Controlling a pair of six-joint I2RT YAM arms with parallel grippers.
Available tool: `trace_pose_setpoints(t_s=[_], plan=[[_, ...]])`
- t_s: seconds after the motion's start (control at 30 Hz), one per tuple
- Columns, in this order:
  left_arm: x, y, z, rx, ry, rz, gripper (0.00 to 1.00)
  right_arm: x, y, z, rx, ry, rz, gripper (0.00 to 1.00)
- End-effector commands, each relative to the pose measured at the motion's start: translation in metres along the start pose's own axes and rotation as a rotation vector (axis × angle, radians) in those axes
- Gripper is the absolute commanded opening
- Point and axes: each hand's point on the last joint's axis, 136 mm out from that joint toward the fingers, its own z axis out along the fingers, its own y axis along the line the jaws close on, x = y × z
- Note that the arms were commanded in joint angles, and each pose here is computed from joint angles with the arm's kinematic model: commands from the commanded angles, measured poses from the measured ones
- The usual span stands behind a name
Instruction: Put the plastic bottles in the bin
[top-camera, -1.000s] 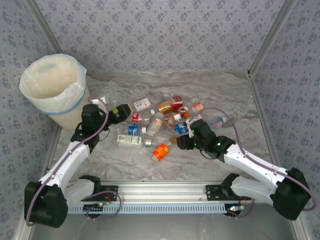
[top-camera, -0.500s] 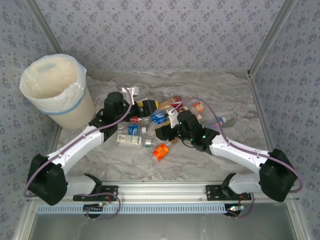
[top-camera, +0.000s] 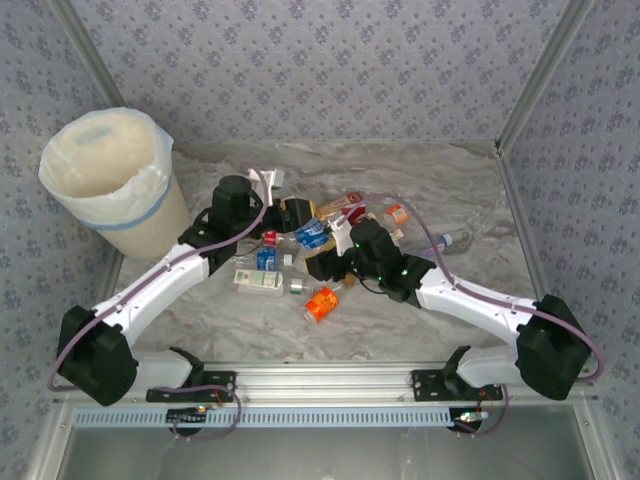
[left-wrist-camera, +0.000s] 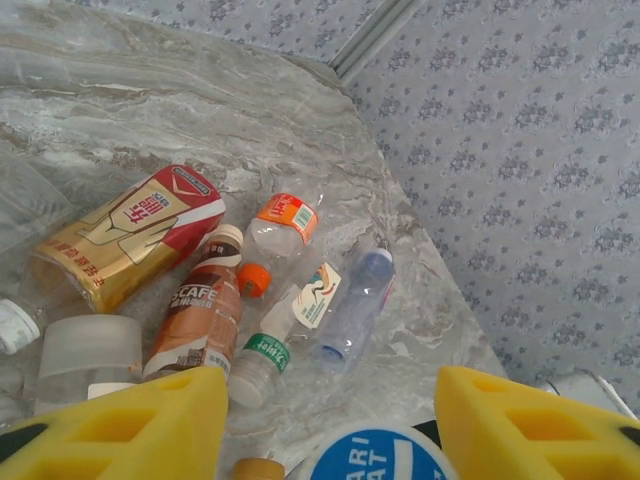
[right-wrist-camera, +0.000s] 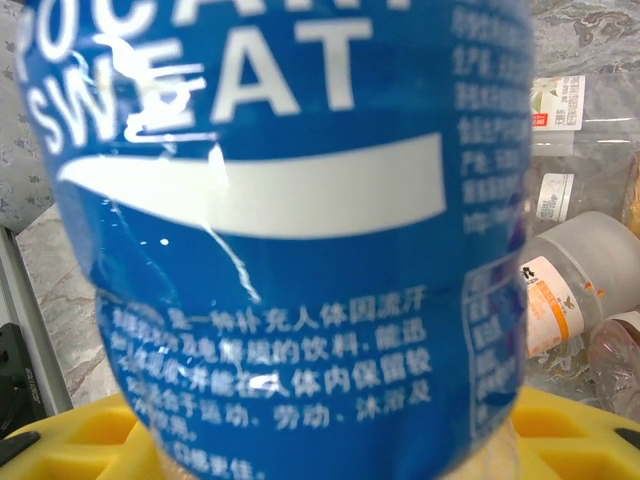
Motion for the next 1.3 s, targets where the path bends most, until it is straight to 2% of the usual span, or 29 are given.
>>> trace_pose_setpoints(t_s=[0.0, 0.23, 0.27, 0.3, 0.43, 0.6, 0.73, 0.83, 1.07, 1.2, 1.27], plan=[[0.001, -0.011, 0.001, 0.024, 0.031, 0.044, 0.46, -0.02, 0.007, -0.001, -0.009, -0.041, -0.032, 0.5], [0.003, -0.011, 0.003, 0.014, 0.052, 0.051, 0.24, -0.023, 0.009, -0.004, -0.014, -0.05, -0.029, 0.52], [0.002, -0.009, 0.002, -0.001, 0.053, 0.052, 0.1, -0.024, 0.009, -0.004, -0.015, -0.052, -0.031, 0.52], [0.001, -0.006, 0.001, -0.023, 0.052, 0.051, 0.0, -0.024, 0.01, -0.005, -0.017, -0.052, -0.035, 0.53], [-0.004, -0.001, -0.003, -0.074, 0.036, 0.057, 0.0, -0.025, 0.006, -0.009, -0.007, -0.042, -0.049, 0.69], [-0.025, 0.018, -0.014, -0.187, -0.096, 0.041, 0.0, -0.032, -0.009, -0.024, 0.084, -0.042, -0.1, 0.99], [-0.055, 0.02, -0.04, -0.282, -0.219, 0.056, 0.0, -0.044, -0.034, -0.041, 0.217, -0.1, -0.103, 1.0], [-0.094, 0.0, -0.073, -0.289, -0.352, 0.105, 0.0, -0.052, -0.053, -0.053, 0.304, -0.156, -0.082, 1.0], [-0.176, 0.005, -0.15, -0.534, -0.637, 0.167, 0.0, -0.062, -0.084, -0.065, 0.423, -0.239, 0.021, 1.0], [-0.225, 0.006, -0.195, -0.518, -0.785, 0.15, 0.0, -0.068, -0.09, -0.065, 0.447, -0.269, 0.054, 1.0], [-0.247, 0.015, -0.219, -0.571, -0.83, 0.148, 0.0, -0.071, -0.092, -0.065, 0.457, -0.282, 0.068, 1.0]])
